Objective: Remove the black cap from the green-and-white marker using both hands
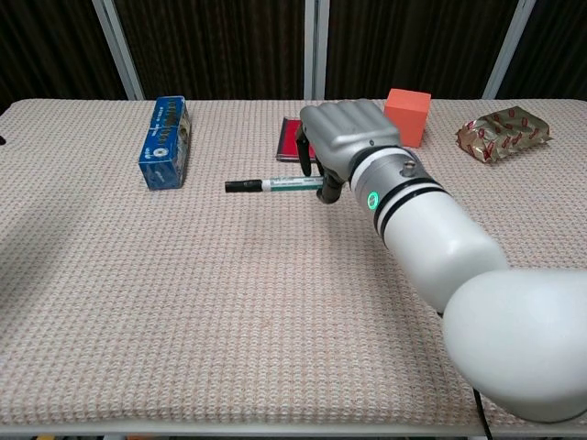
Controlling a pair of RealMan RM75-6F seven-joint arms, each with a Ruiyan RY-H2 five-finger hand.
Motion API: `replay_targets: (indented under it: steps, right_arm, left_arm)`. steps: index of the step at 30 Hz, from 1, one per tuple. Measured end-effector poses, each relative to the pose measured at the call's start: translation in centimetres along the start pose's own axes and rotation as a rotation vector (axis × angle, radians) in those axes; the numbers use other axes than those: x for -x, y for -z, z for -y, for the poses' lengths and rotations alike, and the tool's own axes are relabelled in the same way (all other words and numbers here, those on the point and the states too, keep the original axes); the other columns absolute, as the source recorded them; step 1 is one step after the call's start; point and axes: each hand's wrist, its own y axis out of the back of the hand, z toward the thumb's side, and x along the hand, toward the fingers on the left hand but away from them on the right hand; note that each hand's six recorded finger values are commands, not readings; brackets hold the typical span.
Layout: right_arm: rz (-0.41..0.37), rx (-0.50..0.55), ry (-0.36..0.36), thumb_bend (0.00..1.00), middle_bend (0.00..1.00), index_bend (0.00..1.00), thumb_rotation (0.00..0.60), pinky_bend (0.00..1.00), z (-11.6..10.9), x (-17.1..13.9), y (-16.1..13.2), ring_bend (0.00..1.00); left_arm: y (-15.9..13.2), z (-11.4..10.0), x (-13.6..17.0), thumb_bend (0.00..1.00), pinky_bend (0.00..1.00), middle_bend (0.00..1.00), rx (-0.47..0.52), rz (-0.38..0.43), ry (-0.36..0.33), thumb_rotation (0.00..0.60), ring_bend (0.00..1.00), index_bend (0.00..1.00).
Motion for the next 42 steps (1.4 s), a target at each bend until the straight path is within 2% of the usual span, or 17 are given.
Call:
replay_targets:
  steps: [7, 10, 15, 20, 26, 31, 37, 42]
  right_arm:
    - [0.029, 0.013, 0.085, 0.26, 0.60, 0.63, 0.600, 0.84, -2.9, 2.3, 0.0, 0.66]
    - [0.035, 0.032, 0.111, 0.27, 0.60, 0.63, 0.600, 0.84, -3.7, 3.2, -0.5, 0.66]
    - [0.041, 0.070, 0.148, 0.27, 0.60, 0.63, 0.600, 0.84, -4.8, 4.5, -1.2, 0.66]
    - [0.052, 0.102, 0.176, 0.27, 0.60, 0.63, 0.600, 0.84, -5.6, 5.7, -1.7, 0.66]
    - [0.051, 0.085, 0.191, 0.27, 0.60, 0.63, 0.600, 0.84, -5.9, 6.5, -2.8, 0.66]
    - [0.038, 0.061, 0.197, 0.27, 0.60, 0.63, 0.600, 0.84, -5.9, 7.0, -4.5, 0.66]
    - [0.026, 0.057, 0.204, 0.27, 0.60, 0.63, 0.600, 0.84, -5.9, 7.0, -6.2, 0.66]
    - [0.031, 0.053, 0.204, 0.27, 0.60, 0.63, 0.600, 0.84, -5.7, 7.2, -6.5, 0.66]
  left_arm:
    - [-2.6, -2.2, -4.5, 0.13, 0.18, 0.27, -0.020, 0.002, -0.124, 0.600, 0.14, 0.26]
    - [-3.6, -2.4, -6.4, 0.13, 0.20, 0.27, -0.024, -0.014, -0.143, 0.600, 0.16, 0.26]
    - [-5.1, -1.7, -8.7, 0.13, 0.23, 0.29, -0.034, -0.013, -0.140, 0.600, 0.18, 0.28]
    - [-6.0, -0.9, -10.4, 0.14, 0.27, 0.35, -0.051, 0.024, -0.140, 0.600, 0.23, 0.33]
    - [-8.0, -0.4, -13.3, 0.15, 0.29, 0.38, -0.069, 0.073, -0.157, 0.600, 0.25, 0.35]
    - [-9.4, -1.0, -15.7, 0.18, 0.31, 0.40, -0.065, 0.068, -0.191, 0.600, 0.28, 0.37]
    - [-9.9, -0.9, -16.6, 0.20, 0.34, 0.43, -0.076, 0.062, -0.191, 0.600, 0.32, 0.40]
    - [-10.0, -0.8, -16.5, 0.20, 0.36, 0.45, -0.060, 0.058, -0.191, 0.600, 0.34, 0.42]
